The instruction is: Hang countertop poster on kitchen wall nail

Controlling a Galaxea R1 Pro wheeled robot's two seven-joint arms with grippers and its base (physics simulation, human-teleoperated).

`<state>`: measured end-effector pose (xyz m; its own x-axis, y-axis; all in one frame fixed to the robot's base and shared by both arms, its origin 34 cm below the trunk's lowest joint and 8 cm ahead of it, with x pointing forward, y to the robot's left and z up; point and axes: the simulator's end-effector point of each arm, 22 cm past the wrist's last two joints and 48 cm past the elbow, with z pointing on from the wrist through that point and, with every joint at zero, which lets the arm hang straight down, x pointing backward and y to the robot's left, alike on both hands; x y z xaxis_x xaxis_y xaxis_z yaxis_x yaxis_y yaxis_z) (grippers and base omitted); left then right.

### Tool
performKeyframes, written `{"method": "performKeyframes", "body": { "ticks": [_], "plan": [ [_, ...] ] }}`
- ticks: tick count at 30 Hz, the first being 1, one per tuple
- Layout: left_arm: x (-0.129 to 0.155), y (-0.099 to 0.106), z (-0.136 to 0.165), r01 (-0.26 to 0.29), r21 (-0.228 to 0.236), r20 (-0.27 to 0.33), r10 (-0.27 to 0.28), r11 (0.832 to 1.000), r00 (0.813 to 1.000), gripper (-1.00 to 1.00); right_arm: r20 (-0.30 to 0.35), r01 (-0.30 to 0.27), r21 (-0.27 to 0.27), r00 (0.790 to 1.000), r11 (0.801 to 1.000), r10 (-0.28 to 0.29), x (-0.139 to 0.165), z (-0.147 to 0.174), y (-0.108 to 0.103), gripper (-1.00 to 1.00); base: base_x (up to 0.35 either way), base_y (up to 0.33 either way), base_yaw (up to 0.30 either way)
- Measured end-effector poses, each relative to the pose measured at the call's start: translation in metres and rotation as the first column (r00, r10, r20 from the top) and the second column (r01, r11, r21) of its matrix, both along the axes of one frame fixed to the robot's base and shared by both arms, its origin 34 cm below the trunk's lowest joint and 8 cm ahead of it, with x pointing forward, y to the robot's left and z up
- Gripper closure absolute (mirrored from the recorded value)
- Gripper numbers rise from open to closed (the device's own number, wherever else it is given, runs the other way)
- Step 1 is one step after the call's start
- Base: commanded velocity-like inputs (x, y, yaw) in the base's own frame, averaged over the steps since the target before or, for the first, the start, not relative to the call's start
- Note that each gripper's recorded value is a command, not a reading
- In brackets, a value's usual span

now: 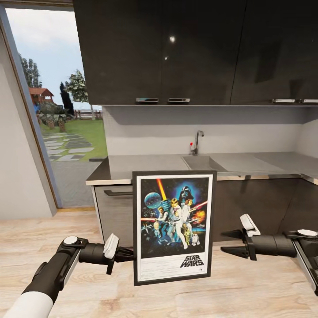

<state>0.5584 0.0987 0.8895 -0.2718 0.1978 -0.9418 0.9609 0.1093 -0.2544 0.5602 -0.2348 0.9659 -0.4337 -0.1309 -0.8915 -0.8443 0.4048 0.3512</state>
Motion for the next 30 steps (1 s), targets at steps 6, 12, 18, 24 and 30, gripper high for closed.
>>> {"method": "performKeyframes", "body": {
  "ticks": [6,12,18,24,30],
  "plan": [
    [0.0,0.0,0.0,0.0,0.0,0.001,0.0,1.0,1.0,1.0,-0.005,-0.014,-0.003,1.0,1.0,0.014,-0.002,-0.003,0.005,-1.0,0.0,0.0,0.0],
    [0.0,0.0,0.0,0.0,0.001,0.002,0.0,1.0,1.0,1.0,-0.006,-0.015,-0.004,1.0,1.0,0.015,-0.002,-0.003,0.006,-1.0,0.0,0.0,0.0],
    [0.001,0.006,-0.001,-0.006,0.01,0.002,0.006,1.0,1.0,1.0,-0.006,-0.016,-0.003,1.0,1.0,0.016,-0.002,-0.003,0.006,-1.0,0.0,0.0,0.0],
    [0.002,0.01,-0.002,-0.01,0.017,0.002,0.01,1.0,1.0,1.0,-0.005,-0.016,-0.002,1.0,1.0,0.016,-0.002,-0.003,0.006,-1.0,0.0,0.0,0.0],
    [0.002,0.012,-0.002,-0.011,0.019,0.003,0.011,1.0,1.0,1.0,-0.005,-0.016,-0.001,1.0,1.0,0.016,-0.002,-0.003,0.007,-1.0,0.0,0.0,0.0]
  ]
}}
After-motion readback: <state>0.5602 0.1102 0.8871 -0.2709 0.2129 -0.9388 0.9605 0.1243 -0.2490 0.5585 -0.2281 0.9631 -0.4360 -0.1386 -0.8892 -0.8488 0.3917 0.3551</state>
